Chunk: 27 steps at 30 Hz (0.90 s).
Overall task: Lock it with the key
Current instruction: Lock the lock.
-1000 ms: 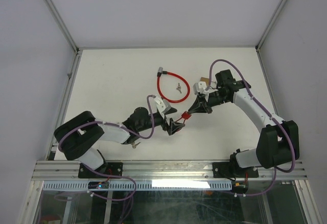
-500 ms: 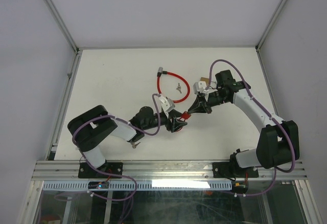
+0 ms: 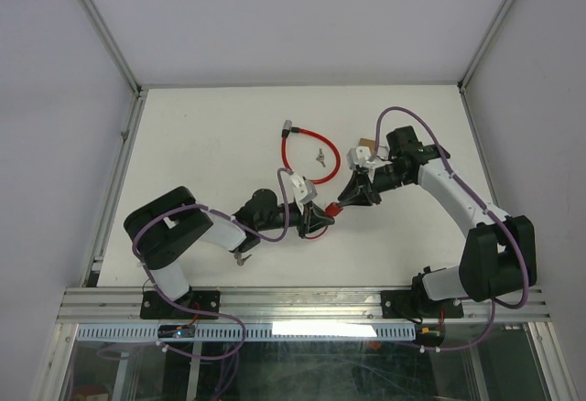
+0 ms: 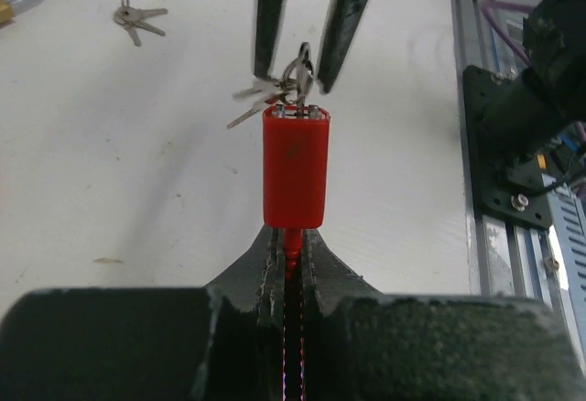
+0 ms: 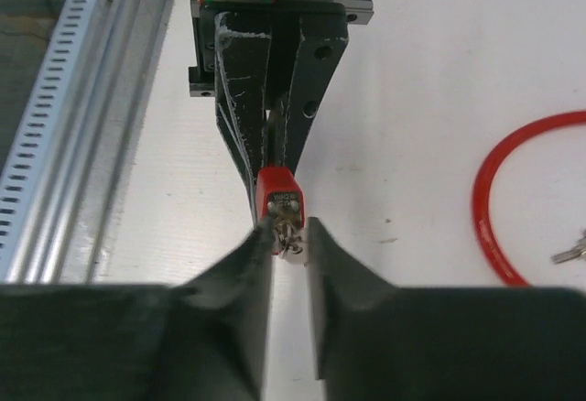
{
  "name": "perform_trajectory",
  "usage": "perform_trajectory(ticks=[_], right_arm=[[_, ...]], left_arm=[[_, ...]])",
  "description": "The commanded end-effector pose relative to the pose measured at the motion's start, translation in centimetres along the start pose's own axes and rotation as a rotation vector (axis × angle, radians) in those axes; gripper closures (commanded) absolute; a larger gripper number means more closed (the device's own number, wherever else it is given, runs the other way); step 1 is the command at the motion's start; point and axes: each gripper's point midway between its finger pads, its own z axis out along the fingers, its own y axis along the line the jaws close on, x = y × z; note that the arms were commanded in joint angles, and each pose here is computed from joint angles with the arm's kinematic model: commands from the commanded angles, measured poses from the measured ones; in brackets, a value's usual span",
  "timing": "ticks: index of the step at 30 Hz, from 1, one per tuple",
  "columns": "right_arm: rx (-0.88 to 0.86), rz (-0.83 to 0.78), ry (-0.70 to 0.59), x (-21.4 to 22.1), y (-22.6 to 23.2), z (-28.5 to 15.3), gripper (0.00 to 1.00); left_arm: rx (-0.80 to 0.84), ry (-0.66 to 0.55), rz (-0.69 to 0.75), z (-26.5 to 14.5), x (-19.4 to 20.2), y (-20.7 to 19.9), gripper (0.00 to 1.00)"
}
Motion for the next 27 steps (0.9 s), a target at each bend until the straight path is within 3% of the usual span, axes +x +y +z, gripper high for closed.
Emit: perform_trajectory(ticks=[1, 3, 6, 7, 13, 21, 24, 27], right_arm=[[-0.002, -0.023, -0.042, -2.2, 0.3, -1.8, 0.64], [0.031, -0.046, -0.053, -3.1, -0.1, -3.3, 0.45], [0.06, -0.087, -0.071, -3.8, 0.3, -4.6, 0.06], [0.056, -0.095, -0.079, -3.9, 0.7, -4.6, 0.01], [-0.047, -0.11, -0.123, -2.5, 3.7, -2.7, 0.0], [0.003, -0.11, -0.062, 0.0, 2.4, -1.5, 0.15], [0.014, -0.122, -0.044, 0.2, 2.2, -0.7, 0.24], [-0.012, -0.099, -0.033, 0.5, 2.6, 0.3, 0.4]], left_arm=[[0.104, 0.017, 0.106, -0.6, -2.5, -1.0, 1.0], [0.106, 0.102, 0.136, -1.2, -1.7, -0.7, 1.0], [0.134, 0.238, 0.189, -2.0, -0.5, -0.7, 1.0], [0.148, 0.276, 0.212, -2.0, -0.5, -0.7, 1.0], [0.207, 0.445, 0.197, -2.7, -0.1, -0.7, 1.0], [0.221, 0.471, 0.205, -2.8, -1.4, -1.0, 1.0], [0.226, 0.465, 0.208, -2.8, -1.8, -1.1, 1.0], [0.231, 0.46, 0.209, -2.6, -2.1, -1.2, 1.0]])
